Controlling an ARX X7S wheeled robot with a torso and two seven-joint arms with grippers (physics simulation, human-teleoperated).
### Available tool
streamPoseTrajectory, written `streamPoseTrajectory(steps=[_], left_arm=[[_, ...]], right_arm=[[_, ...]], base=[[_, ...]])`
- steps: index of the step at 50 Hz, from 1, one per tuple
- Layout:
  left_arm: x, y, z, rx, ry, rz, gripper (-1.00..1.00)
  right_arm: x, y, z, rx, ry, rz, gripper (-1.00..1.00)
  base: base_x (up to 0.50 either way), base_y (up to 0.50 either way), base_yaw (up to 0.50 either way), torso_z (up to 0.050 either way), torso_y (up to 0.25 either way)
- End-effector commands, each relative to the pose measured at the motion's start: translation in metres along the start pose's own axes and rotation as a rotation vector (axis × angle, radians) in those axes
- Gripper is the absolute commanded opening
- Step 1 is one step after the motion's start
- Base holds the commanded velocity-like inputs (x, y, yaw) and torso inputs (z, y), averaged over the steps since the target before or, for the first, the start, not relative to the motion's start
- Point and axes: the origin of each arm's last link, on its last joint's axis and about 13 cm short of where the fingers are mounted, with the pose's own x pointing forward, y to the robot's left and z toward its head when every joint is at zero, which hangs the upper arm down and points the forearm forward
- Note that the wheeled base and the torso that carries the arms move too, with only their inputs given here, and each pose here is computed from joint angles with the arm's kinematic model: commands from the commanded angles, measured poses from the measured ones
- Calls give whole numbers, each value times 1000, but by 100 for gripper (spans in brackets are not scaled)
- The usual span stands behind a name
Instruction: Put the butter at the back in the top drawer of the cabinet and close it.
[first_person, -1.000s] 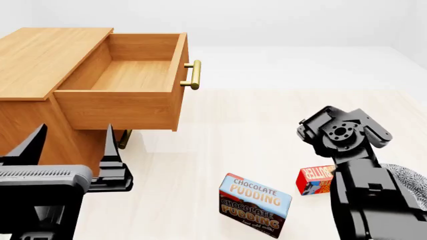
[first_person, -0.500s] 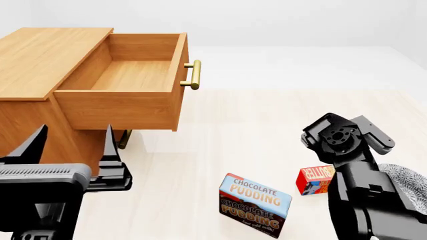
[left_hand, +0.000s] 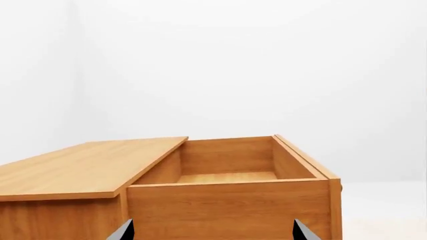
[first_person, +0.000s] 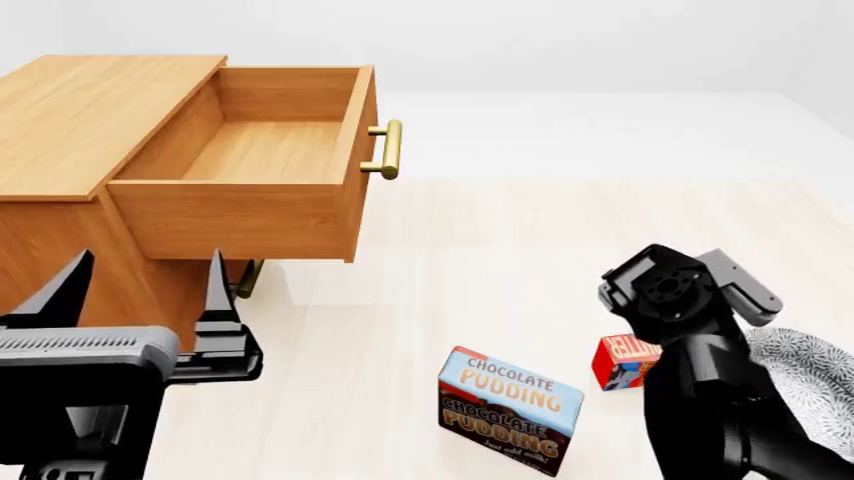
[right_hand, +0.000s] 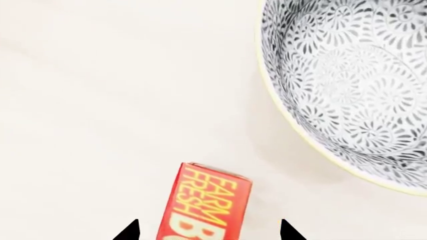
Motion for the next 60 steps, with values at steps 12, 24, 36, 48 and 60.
streamPoseTrajectory(steps=[12,24,36,48,60], left_arm=[[-1,-1,-1,-11,5,-10,100],[1,-1,-3,-16,8,-10,100],[1,0,-4,-21,13,-10,100],[2,0,-7,-23,19,-7,100],[2,1,-8,-26,23,-5,100]], right_arm=[[7,-3,-12,-39,25,-3,100],[7,-3,-18,-62,32,-2,100],[5,-2,-21,-83,39,9,100],[6,-2,-22,-84,52,19,100],[3,-1,-24,-100,65,44,100]], base=[[0,0,0,0,0],[0,0,0,0,0],[0,0,0,0,0],[0,0,0,0,0],[0,0,0,0,0]])
